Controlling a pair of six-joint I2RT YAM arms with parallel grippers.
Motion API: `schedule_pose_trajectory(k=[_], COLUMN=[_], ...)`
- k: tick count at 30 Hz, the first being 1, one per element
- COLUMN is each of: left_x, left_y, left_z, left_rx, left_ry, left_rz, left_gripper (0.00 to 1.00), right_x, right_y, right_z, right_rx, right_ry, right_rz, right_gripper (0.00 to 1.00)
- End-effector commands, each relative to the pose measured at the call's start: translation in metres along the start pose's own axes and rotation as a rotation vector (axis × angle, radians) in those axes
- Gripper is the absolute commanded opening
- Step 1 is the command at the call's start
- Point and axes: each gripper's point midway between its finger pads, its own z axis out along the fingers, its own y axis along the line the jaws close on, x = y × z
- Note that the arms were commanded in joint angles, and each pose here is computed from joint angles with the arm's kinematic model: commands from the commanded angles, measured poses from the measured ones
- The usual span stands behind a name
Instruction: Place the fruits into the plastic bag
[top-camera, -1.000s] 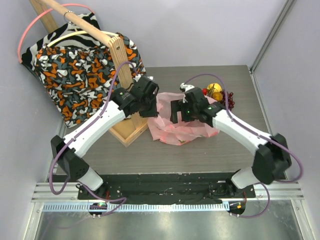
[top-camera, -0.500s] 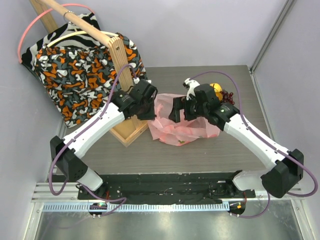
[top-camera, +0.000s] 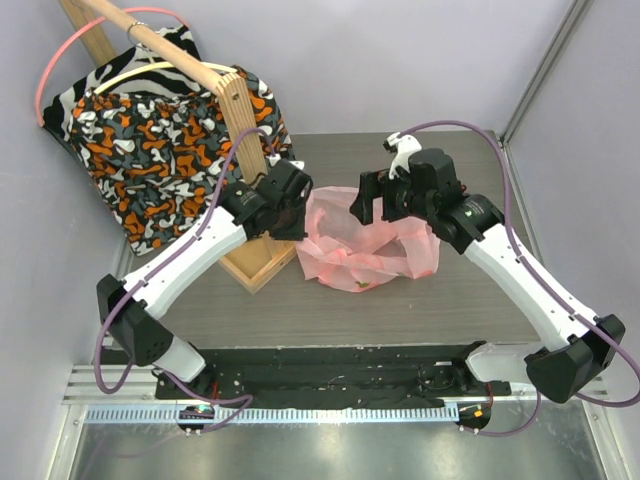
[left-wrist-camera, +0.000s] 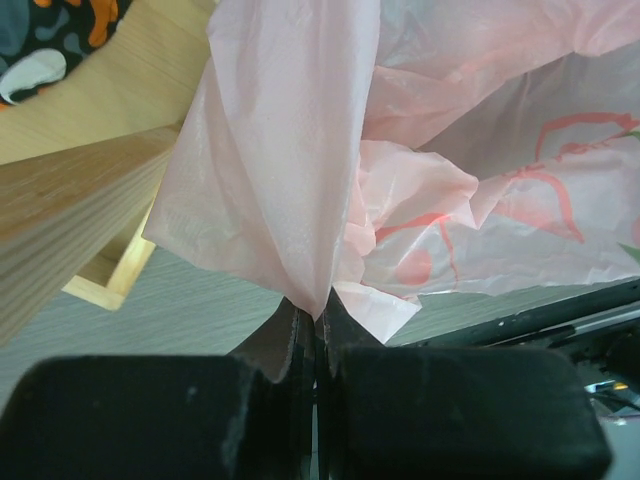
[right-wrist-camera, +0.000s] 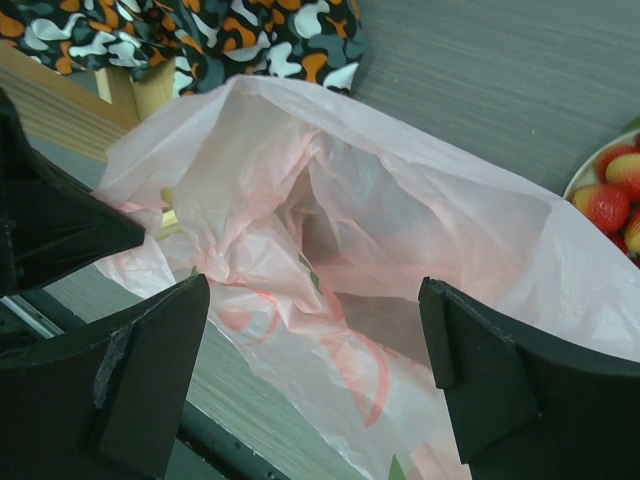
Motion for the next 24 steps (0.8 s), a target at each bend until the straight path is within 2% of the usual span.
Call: schedule_pose_trajectory(k=[1,6,12,15,20,24], left_x=[-0.020,-0.016,-0.017,-0.017,-0.007,0.000], left_y=[0.001,0.005,0.006,0.005,0.008,0.013], left_z=[-0.025,-0.031,-0.051,-0.061,-0.067,-0.064], left_rx=[0.045,0.047,0.068,0.078,0.072,0.046], left_ry=[-0.089,-0.081,-0.097,-0.088,-0.033,0.008], left_rz=[0.051,0.099,0.126,0.132,0.151,0.149], left_gripper=[0.00,0.00,0.00,0.00,0.00,0.00], right_x=[-0.045,-0.068,-0.098,-0.096,-0.065,-0.052], right_y=[0.011,-0.021,-0.064,-0.096,-0.152,-0.173], right_z=[-0.027,-0.025,-0.033,-0.025,0.002,0.014], right_rx=[-0.034,0.046,0.167,0.262,0.406,0.455], right_ry=[-0.152,-0.190,-0.257,-0.230,-0.084,-0.033], right_rz=[-0.057,0.069,0.125,0.158,0.226,0.238], right_gripper=[0.95,0.95,0.95,0.94,0.95,0.94])
